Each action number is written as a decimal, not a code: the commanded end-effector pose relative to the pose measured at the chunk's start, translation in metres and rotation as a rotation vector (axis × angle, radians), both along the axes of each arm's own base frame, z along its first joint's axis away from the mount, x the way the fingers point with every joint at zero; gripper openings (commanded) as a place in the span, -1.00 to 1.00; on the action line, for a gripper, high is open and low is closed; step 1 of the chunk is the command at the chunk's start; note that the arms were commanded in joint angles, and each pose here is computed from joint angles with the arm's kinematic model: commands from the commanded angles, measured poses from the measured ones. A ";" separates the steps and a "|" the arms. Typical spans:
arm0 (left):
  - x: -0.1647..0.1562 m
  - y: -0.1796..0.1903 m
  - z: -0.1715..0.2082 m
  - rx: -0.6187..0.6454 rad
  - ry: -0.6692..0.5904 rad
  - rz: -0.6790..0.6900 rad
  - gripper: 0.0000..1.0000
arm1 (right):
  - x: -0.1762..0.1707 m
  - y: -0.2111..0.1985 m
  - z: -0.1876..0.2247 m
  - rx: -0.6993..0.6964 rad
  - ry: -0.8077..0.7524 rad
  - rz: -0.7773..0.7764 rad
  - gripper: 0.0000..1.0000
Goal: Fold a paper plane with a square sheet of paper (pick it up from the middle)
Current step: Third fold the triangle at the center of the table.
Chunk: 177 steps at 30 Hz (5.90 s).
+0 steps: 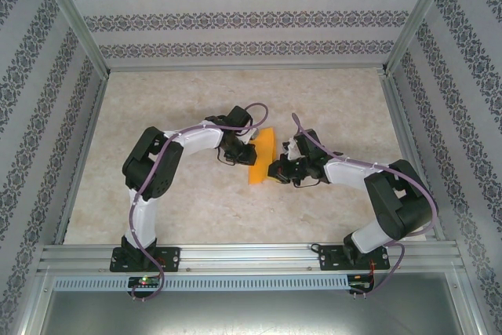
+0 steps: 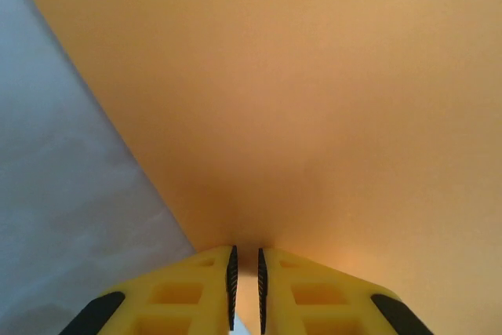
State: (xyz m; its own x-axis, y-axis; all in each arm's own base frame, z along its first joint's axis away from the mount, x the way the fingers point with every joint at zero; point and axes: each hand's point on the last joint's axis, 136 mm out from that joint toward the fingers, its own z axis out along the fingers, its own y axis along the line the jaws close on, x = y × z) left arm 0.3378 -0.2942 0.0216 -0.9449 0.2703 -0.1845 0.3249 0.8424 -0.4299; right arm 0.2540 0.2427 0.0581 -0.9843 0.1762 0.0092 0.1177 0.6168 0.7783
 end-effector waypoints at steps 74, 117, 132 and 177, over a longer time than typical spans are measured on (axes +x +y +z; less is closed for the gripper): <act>0.012 -0.010 0.003 -0.183 0.047 0.029 -0.49 | 0.048 0.014 -0.026 0.011 0.039 -0.037 -0.80; 0.007 -0.013 -0.002 -0.215 0.090 0.044 -0.63 | 0.055 0.004 -0.048 -0.061 0.058 -0.094 -0.84; 0.008 -0.015 0.012 -0.240 0.065 0.045 -0.46 | 0.051 0.001 -0.052 -0.089 0.062 -0.093 -0.38; 0.026 -0.026 0.018 -0.313 0.091 0.055 -0.58 | 0.045 -0.002 -0.052 -0.095 0.057 -0.076 -0.79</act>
